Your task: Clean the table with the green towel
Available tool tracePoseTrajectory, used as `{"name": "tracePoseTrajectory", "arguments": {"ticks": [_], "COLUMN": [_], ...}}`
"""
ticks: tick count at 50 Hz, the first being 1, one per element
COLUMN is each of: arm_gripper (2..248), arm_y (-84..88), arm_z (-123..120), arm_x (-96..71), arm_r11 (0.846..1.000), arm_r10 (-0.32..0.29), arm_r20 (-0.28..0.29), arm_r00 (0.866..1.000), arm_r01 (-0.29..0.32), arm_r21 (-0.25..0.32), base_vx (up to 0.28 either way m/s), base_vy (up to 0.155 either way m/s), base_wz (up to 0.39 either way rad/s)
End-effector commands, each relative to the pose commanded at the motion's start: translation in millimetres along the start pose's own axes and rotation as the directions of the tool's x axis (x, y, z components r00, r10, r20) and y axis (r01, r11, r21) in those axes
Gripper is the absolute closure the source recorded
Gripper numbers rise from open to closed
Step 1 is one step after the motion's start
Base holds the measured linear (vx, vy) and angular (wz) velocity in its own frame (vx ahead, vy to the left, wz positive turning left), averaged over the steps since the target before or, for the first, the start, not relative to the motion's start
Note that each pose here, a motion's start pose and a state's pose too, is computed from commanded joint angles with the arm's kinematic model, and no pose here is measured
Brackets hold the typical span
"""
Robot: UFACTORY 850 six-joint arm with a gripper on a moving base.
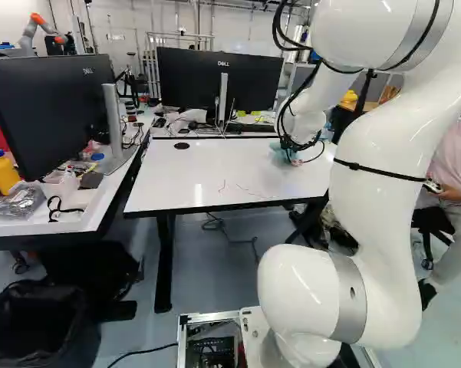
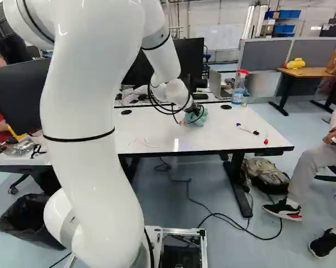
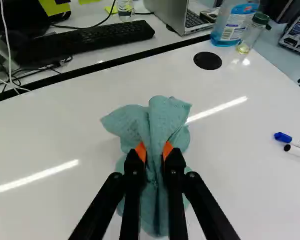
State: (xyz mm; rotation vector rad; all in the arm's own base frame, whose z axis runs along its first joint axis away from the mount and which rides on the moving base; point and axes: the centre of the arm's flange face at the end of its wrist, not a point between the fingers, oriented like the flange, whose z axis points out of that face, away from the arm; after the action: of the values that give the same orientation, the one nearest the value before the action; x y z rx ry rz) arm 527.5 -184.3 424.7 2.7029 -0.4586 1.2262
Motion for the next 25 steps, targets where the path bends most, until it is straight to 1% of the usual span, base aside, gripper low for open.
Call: {"name": "tracePoseTrajectory", "arguments": {"ticks": [14,22,25], "arm_gripper": [195,195,195], "arm_y": [-18.4,-28.8,-32.6], "arm_z": [-23,-40,-43], "arm_x": [1.5,0.3,-2.4], "arm_r11": [0.999,0.999,0.998], "arm_r10": [-0.022,-0.034,-0.039], "arm_r20": [-0.023,-0.037,-0.036], "arm_r00": [1.0,0.999,0.999], "arm_r01": [0.022,0.036,0.041], "arm_r21": [0.026,0.041,0.047], "base_vx": [0.0,0.0,0.0], "base_vy": [0.0,0.0,0.0], "base_wz": [0.0,0.0,0.0]}}
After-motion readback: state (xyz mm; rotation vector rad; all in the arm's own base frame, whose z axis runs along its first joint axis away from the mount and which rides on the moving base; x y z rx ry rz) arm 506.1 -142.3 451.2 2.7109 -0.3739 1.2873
